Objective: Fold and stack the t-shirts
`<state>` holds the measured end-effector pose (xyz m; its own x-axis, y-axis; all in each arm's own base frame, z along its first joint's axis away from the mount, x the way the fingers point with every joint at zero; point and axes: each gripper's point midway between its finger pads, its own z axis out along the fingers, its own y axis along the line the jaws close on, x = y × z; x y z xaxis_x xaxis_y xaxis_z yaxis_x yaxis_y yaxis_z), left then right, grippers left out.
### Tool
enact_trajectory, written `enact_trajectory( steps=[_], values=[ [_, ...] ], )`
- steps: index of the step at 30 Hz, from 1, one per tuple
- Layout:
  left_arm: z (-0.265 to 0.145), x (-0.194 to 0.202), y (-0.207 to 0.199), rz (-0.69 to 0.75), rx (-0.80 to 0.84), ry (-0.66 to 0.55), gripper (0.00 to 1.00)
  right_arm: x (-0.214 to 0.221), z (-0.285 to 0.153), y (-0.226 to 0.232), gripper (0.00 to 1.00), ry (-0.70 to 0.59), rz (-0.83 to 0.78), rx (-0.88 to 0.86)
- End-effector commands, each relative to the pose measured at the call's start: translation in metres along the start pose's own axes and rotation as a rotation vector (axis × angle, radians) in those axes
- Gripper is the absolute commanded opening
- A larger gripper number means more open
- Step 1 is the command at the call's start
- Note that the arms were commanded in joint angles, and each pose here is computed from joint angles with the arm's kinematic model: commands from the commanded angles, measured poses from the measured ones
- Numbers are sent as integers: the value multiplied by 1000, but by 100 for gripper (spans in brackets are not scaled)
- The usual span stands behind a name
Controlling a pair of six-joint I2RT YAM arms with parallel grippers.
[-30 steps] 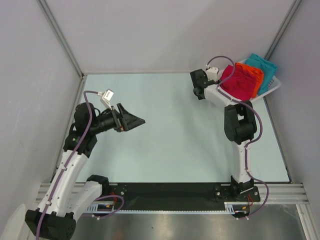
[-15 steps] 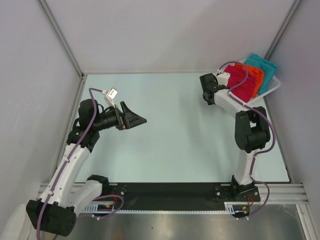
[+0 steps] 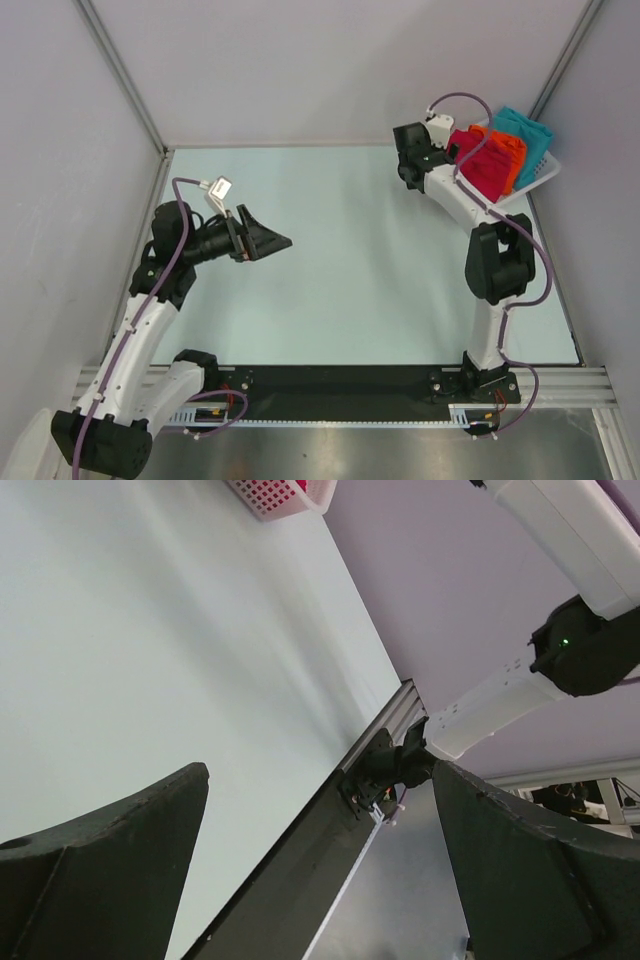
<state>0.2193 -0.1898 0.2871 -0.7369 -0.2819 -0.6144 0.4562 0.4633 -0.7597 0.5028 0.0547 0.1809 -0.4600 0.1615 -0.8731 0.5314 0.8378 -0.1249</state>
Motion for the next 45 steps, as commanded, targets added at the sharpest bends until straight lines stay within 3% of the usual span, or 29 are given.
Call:
enact_trajectory(
  steps=[1,14,23,30,32,33,34,45],
  values=[
    [-6,-8,-9,57,14,-32,99,-22,21,17,74,-56,-69,35],
    [-9,-13,-7,67,-27,-32,100,-6,63,59,74,-26,-138,10],
    [-11,-10,-2,68,-46,-28,100,18,67,56,70,36,-144,-12],
    [-12,-7,2,63,-54,-18,100,51,70,41,32,177,16,-144],
    [-15,-5,5,60,-66,-21,100,64,68,34,28,211,43,-143],
    [-18,-6,7,62,-75,-34,100,70,67,33,6,226,48,-145],
    [-19,-5,8,58,-77,-37,100,69,64,31,0,227,57,-146],
    [-21,-2,4,37,-45,-49,100,89,16,-24,0,273,232,-144]
  ],
)
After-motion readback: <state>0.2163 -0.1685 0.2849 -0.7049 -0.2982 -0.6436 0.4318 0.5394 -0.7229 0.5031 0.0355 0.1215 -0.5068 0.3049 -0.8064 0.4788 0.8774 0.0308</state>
